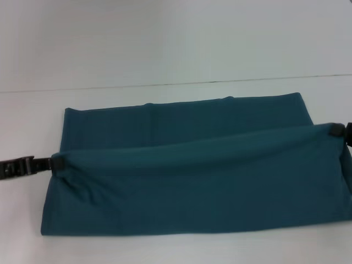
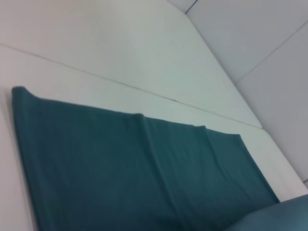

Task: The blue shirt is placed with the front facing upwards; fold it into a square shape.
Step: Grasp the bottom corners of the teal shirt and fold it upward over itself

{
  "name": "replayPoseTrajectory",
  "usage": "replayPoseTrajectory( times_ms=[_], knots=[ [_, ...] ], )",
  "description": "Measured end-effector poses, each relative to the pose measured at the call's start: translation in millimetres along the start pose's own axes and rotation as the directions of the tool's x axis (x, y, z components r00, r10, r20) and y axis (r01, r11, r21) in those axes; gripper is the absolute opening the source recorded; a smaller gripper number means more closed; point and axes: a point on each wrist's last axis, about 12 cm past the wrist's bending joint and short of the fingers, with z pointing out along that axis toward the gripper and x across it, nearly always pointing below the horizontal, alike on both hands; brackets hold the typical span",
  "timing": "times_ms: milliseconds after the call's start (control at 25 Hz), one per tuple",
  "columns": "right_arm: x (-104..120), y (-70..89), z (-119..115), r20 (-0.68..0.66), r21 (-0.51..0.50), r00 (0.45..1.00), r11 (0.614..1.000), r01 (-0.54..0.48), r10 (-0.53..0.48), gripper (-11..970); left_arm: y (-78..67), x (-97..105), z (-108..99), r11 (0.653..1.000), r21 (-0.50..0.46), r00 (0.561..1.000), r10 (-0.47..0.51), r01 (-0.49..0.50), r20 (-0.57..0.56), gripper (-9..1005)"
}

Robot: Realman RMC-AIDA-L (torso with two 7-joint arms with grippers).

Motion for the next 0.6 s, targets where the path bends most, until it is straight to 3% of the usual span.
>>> replayPoseTrajectory(
  times_ms=[600],
  knots=[
    [-27, 15.9, 35, 0.037, 0.059, 0.996, 0.995, 0.076, -0.078, 41, 1.8, -29, 23, 0.994, -0.105, 0.999, 0.044, -0.041, 0.027, 59]
  ],
)
